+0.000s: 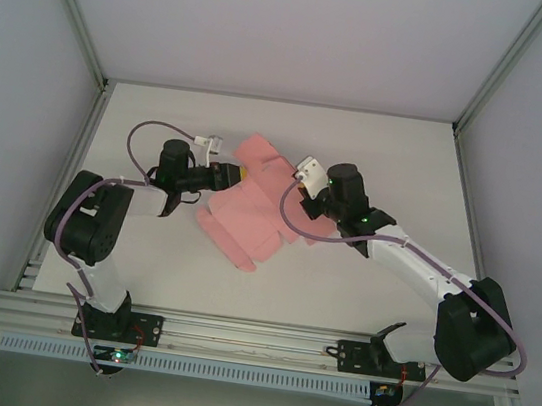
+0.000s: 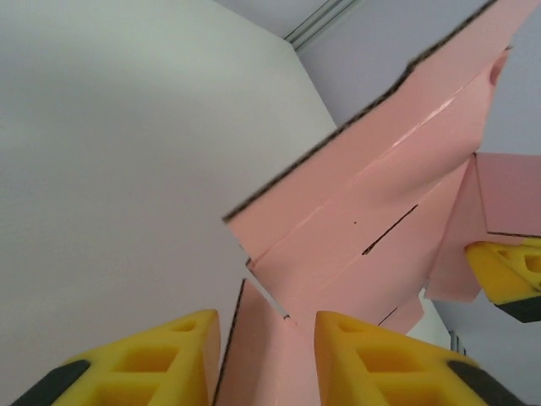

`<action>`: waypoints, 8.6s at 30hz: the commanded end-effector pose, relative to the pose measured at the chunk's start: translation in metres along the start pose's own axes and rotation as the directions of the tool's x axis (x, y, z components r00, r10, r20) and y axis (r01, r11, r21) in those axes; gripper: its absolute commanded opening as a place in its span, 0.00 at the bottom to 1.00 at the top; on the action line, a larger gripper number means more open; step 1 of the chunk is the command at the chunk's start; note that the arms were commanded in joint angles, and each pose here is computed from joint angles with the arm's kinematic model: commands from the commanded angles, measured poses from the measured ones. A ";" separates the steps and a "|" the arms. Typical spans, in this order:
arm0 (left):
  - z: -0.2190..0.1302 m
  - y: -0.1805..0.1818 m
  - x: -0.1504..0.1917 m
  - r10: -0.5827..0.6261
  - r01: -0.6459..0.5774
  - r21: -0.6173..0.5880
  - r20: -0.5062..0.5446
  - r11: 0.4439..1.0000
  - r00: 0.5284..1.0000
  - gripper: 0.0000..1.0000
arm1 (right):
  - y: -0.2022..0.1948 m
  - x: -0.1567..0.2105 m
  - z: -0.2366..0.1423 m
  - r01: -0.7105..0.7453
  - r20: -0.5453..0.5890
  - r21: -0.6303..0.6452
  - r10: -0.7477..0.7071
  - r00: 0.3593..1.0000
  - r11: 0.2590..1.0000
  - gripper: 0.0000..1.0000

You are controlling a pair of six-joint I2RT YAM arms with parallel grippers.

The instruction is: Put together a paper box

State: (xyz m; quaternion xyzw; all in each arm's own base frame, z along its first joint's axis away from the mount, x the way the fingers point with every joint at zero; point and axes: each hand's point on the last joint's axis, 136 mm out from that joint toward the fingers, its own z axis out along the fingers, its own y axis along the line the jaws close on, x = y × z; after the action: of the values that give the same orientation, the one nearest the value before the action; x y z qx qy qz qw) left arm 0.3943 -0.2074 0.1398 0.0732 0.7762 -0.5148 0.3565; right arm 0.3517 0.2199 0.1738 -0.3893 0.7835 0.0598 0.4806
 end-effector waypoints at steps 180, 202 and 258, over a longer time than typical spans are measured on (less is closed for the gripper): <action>-0.009 0.060 -0.007 0.145 -0.150 -0.395 -0.042 0.906 0.989 0.96 | 0.044 0.007 0.039 0.675 0.017 0.384 -0.735 0.677 0.630 0.00; 0.003 0.001 0.062 0.152 -0.175 -0.105 -0.200 0.979 0.968 0.63 | 0.037 0.010 0.046 0.674 -0.032 0.385 -0.721 0.692 0.630 0.00; -0.020 0.064 0.046 -0.057 -0.062 -0.558 -0.194 0.828 0.979 0.67 | 0.022 0.033 0.051 0.687 -0.110 0.311 -0.693 0.712 0.657 0.00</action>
State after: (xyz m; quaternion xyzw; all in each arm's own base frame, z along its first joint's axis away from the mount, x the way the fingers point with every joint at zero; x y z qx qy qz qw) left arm 0.3717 -0.1763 0.0681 0.0076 0.9238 -0.2626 0.2786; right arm 0.3644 0.2431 0.1139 -0.5763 0.5524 -0.2731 0.5369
